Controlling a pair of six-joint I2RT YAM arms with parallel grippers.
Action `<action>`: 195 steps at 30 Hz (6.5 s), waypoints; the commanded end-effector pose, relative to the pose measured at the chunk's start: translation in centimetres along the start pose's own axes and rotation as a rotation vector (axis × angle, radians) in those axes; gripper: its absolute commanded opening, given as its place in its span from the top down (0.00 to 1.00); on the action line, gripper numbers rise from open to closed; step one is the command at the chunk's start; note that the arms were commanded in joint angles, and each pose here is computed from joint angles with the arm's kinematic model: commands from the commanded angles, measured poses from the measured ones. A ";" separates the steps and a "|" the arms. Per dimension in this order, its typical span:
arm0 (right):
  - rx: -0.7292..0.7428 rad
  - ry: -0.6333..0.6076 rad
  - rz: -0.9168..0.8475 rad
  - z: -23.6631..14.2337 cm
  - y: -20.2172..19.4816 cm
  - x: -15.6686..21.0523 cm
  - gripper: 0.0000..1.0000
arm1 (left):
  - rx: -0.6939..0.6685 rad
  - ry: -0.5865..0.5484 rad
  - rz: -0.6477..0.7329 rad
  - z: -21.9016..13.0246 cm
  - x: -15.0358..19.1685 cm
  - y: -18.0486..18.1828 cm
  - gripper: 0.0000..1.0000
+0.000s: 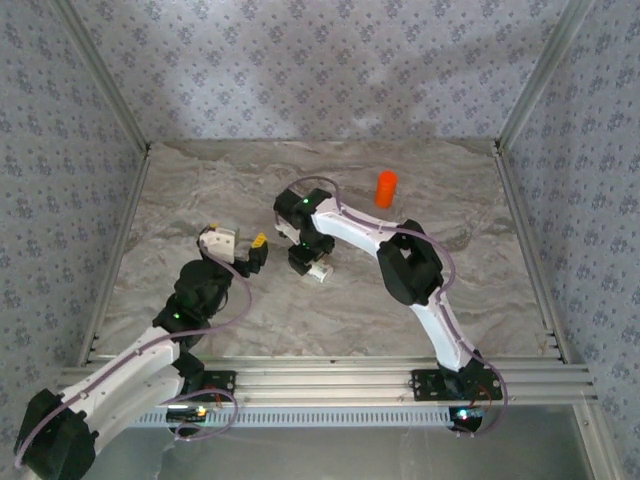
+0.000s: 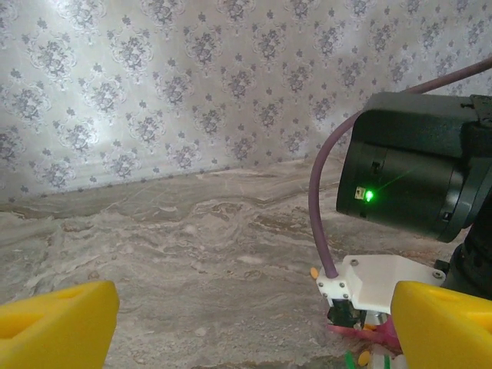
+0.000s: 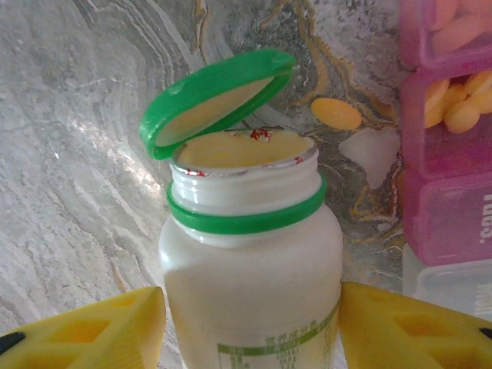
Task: Sort the pills into containers
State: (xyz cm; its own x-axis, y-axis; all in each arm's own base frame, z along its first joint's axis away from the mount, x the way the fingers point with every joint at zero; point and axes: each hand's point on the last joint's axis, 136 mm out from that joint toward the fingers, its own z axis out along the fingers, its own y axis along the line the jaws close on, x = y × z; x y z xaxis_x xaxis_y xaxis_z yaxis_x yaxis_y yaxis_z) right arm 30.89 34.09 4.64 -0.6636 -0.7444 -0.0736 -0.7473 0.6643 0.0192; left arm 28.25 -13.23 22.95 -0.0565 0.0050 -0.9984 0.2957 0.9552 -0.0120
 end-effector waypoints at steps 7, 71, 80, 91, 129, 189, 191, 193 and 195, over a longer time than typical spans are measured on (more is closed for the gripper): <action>0.034 0.050 -0.007 2.1 0.8 -0.2 0.38 | -0.008 -0.017 -0.031 -0.6 -0.3 0.4 0.09; 0.380 -1.009 0.616 -2.8 -16.5 1.0 0.43 | 0.062 0.006 -0.103 -0.1 0.6 -0.9 0.09; 0.347 -0.999 0.500 -4.2 -15.1 1.5 0.35 | 0.054 0.015 -0.104 0.1 0.8 -0.8 0.09; 0.238 -1.000 0.485 -7.7 -13.4 3.1 0.25 | 0.061 0.017 -0.104 0.3 0.3 -1.0 0.09; -0.281 -0.899 0.542 -8.7 -15.4 4.3 0.46 | 0.308 0.533 -0.543 17.7 6.4 -18.8 0.52; -0.163 -1.098 0.697 -8.0 -17.5 5.4 0.74 | 0.387 0.619 -0.606 19.8 12.0 -23.9 0.82; -0.161 -1.103 0.682 -8.6 -17.1 5.4 0.73 | 0.378 0.604 -0.594 19.5 11.2 -23.5 0.82; -0.158 -1.106 0.667 -9.2 -16.8 5.5 0.72 | 0.370 0.581 -0.581 19.3 10.1 -23.0 0.82; -0.159 -1.105 0.653 -9.7 -16.5 5.5 0.68 | 0.361 0.566 -0.569 19.1 9.3 -22.6 0.82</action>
State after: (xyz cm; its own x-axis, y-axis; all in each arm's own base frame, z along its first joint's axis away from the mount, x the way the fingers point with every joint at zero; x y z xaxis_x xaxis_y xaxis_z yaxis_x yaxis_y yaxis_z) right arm 40.33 17.70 13.03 -0.5699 0.2592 -0.7798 -0.3026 0.8160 0.4924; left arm 40.43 -41.45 13.54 -0.7110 -0.2637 -0.6519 0.3622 0.6573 -0.6609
